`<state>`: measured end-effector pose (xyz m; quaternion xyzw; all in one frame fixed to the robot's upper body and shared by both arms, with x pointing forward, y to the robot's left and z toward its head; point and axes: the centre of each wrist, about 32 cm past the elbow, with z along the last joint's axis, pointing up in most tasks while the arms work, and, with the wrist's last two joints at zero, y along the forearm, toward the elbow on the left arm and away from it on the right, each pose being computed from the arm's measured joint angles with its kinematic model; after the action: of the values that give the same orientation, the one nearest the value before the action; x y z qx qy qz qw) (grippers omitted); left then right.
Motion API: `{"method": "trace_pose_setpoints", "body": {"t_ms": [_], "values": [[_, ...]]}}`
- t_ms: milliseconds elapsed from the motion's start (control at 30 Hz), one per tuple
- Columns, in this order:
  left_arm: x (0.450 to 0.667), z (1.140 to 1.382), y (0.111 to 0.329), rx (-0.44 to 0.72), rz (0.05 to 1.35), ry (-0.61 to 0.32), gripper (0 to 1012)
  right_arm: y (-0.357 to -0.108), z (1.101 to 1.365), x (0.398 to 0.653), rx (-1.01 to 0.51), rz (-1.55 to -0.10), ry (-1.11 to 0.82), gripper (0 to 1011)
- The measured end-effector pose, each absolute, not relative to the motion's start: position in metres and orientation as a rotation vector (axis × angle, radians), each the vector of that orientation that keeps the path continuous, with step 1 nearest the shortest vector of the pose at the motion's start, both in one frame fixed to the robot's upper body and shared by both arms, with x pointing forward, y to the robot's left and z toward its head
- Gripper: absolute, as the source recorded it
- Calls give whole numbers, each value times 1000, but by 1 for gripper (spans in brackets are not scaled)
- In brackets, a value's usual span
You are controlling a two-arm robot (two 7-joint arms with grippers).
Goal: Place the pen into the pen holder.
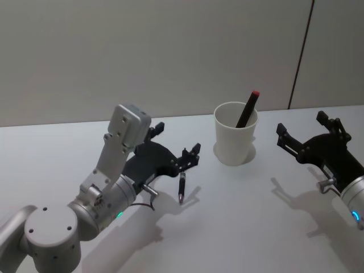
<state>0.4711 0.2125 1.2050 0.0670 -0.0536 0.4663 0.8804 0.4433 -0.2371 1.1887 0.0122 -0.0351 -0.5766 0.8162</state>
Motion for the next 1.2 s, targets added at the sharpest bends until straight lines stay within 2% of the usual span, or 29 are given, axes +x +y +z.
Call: {"method": "trace_pose_setpoints", "body": {"t_ms": [533,1200], "values": [[472,1194,201,202,950,-35,1001,-237,1189,443,26,-1229,-75,1001],[477,1183,189,259,997,32,1001,-237,1189,443,26,-1230,-75,1001]]}}
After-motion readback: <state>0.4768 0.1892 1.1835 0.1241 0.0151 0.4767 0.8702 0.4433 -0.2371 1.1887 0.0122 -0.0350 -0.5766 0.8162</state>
